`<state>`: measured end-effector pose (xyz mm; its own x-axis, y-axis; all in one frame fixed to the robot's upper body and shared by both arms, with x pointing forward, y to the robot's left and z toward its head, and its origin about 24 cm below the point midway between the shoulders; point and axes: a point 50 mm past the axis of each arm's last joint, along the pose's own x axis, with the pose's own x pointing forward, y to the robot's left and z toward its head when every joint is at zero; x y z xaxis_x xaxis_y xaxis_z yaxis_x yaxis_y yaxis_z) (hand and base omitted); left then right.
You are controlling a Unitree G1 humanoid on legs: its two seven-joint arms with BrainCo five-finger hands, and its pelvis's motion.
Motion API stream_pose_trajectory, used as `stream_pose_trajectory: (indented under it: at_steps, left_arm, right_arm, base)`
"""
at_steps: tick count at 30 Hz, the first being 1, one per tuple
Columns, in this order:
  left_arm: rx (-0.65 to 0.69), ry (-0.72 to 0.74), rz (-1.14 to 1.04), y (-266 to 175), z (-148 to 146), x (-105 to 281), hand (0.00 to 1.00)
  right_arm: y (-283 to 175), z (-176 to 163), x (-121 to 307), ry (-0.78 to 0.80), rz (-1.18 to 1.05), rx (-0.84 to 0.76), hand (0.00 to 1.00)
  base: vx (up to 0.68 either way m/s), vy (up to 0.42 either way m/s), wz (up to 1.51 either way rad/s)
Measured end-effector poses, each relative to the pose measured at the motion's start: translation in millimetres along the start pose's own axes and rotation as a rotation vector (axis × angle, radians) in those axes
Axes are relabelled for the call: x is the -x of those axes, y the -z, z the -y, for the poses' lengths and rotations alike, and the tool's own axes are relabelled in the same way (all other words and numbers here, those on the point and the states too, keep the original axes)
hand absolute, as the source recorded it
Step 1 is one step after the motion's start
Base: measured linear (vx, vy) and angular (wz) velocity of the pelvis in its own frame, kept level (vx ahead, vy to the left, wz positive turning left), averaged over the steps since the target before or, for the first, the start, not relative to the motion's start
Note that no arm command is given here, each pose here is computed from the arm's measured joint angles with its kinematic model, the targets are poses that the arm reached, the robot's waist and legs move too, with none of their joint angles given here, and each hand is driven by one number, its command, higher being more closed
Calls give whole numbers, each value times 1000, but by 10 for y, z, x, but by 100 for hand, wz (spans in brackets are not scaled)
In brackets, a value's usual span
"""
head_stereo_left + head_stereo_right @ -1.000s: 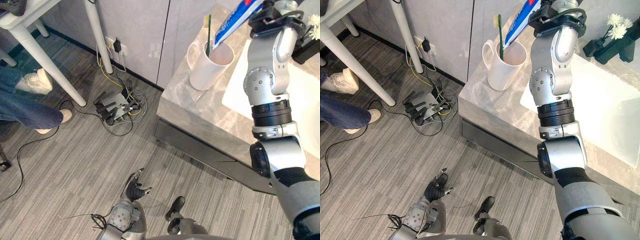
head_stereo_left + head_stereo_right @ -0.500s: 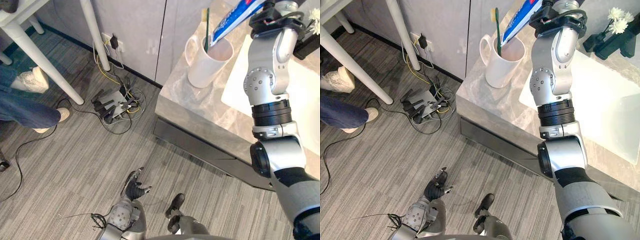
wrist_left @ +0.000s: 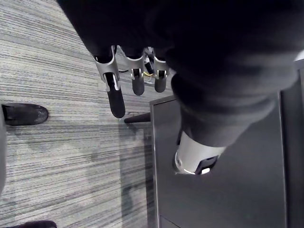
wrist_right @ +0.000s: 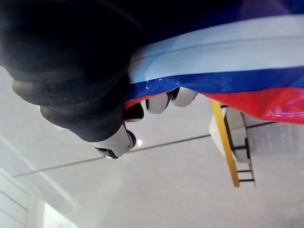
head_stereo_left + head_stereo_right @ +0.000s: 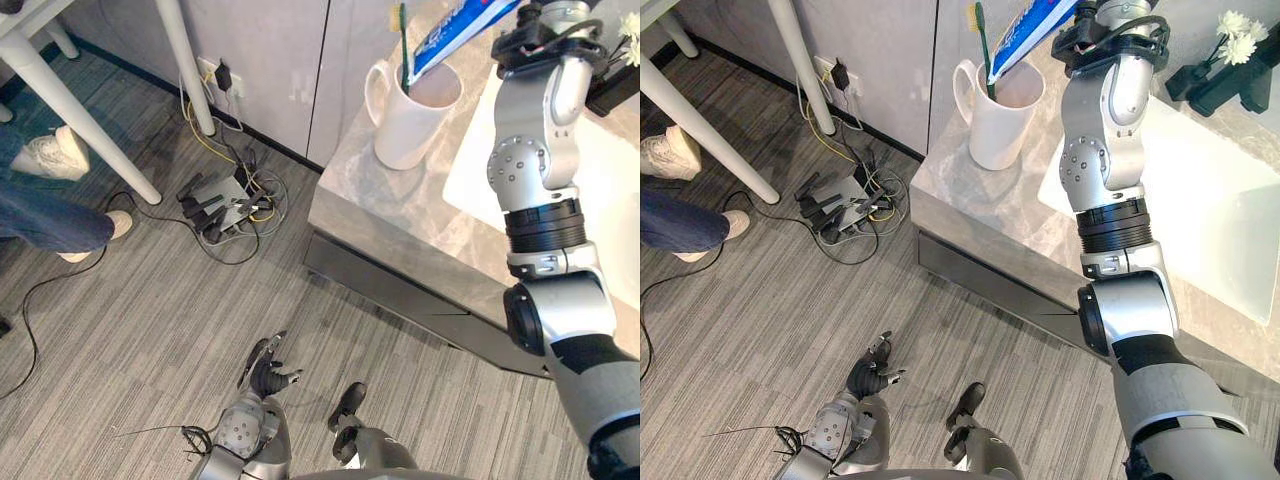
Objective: Organize washtable
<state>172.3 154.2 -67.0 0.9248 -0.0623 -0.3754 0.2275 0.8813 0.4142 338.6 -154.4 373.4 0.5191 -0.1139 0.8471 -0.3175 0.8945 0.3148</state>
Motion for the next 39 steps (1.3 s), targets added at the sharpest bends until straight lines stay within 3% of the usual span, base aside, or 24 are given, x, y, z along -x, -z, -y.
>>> stream_pose_trajectory:
  at_steps: [39]
  left_arm:
    - [19,21,-7,-14,21,-2,0]
  right_arm:
    - [135,189,187,34,-88,34,100]
  base:
    - [0,0,0]
